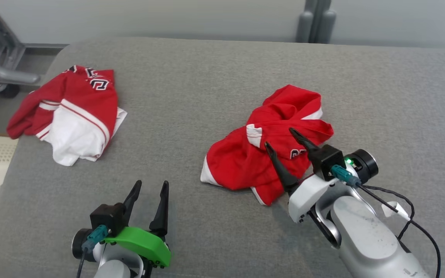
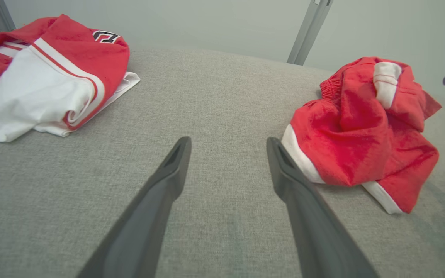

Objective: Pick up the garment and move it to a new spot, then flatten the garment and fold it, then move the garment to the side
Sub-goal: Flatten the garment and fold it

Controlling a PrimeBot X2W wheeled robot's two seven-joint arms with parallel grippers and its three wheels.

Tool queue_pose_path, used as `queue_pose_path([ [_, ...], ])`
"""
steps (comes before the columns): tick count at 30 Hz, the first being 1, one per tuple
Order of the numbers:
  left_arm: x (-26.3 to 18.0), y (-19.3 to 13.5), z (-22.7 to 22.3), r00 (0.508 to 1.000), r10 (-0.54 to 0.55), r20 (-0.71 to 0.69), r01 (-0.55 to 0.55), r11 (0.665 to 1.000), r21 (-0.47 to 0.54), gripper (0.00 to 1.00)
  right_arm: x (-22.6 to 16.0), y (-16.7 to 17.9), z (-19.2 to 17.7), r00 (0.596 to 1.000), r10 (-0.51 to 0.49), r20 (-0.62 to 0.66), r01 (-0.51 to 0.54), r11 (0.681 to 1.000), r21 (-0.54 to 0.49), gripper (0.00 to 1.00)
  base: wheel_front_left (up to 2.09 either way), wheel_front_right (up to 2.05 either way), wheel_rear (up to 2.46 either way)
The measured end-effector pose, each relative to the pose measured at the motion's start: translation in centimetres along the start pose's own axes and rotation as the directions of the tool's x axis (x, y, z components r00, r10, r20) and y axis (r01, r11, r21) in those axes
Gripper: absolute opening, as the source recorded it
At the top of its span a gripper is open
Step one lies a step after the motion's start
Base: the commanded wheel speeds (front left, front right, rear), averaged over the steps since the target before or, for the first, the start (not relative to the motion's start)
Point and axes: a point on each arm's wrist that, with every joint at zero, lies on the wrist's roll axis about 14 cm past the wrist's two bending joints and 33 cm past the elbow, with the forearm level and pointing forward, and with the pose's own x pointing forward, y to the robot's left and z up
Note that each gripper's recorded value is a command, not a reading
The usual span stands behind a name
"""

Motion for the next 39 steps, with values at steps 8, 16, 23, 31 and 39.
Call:
queue_pose_path([
  [8, -3.7, 4.1, 0.2, 0.988, 0.15, 0.019, -0.149, 0.988, -0.05, 1.0, 4.2, 3.7, -2.4, 0.985, 0.14, -0.1, -0.146, 0.988, -0.051, 1.0, 0.0, 0.0, 0.0],
  [16, -4.4, 5.4, 0.3, 0.98, 0.199, 0.022, -0.198, 0.978, -0.065, 1.0, 6.2, 1.8, -1.2, 0.995, 0.085, -0.057, -0.086, 0.996, -0.029, 0.0, 0.0, 0.0, 0.0],
  [23, -2.9, 3.5, -0.2, 0.991, 0.134, 0.006, -0.133, 0.989, -0.068, 1.0, 4.8, -3.9, -0.2, 0.999, -0.035, -0.031, 0.032, 0.995, -0.095, 0.0, 0.0, 0.0, 0.0],
  [31, -2.2, 2.4, -0.5, 0.995, 0.097, -0.002, -0.097, 0.992, -0.079, 1.0, 3.6, -2.9, 0.9, 0.999, -0.027, 0.027, 0.028, 0.999, -0.029, 0.0, 0.0, 0.0, 0.0],
  [39, -1.9, 2.0, -1.2, 0.996, 0.083, -0.027, -0.085, 0.994, -0.075, 1.0, 0.6, -16.1, 2.2, 0.948, -0.315, 0.049, 0.318, 0.935, -0.156, 0.0, 0.0, 0.0, 0.0],
])
